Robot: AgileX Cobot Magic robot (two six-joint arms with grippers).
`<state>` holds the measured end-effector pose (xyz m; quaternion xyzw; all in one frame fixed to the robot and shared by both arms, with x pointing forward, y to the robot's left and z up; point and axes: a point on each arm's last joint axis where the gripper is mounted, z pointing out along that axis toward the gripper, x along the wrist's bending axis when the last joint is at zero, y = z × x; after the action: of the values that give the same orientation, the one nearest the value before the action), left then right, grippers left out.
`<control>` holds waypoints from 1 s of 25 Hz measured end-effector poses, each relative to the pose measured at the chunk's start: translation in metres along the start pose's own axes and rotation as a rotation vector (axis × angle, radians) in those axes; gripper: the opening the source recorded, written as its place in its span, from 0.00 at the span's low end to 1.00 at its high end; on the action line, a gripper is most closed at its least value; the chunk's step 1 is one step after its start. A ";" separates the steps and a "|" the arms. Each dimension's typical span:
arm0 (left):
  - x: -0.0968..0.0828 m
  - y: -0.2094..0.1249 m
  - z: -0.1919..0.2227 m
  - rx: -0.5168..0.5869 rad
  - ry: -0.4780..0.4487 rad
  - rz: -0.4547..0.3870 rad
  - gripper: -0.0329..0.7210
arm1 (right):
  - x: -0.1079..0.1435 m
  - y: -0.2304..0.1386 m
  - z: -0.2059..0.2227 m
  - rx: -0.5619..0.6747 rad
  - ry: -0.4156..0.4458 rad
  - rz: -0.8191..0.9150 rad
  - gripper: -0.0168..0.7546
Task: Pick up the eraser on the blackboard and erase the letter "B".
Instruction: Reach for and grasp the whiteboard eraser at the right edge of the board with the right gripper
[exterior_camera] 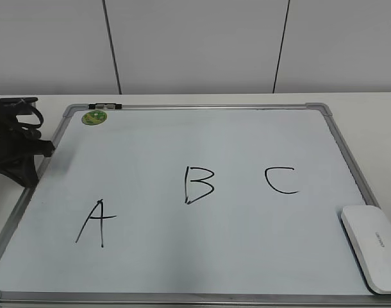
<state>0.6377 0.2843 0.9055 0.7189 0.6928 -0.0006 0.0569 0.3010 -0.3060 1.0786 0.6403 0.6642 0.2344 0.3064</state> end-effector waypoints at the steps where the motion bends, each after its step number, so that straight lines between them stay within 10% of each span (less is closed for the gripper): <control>1: 0.000 0.000 0.000 0.000 0.000 0.000 0.06 | 0.002 0.000 0.002 0.019 0.021 0.011 0.78; 25: -0.001 0.000 0.000 0.001 -0.006 -0.005 0.06 | 0.018 0.036 0.079 0.454 0.169 0.058 0.78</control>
<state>0.6375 0.2837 0.9056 0.7173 0.6943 -0.0033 0.0584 0.3825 -0.2920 1.0459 0.6898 0.7044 0.1404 0.0909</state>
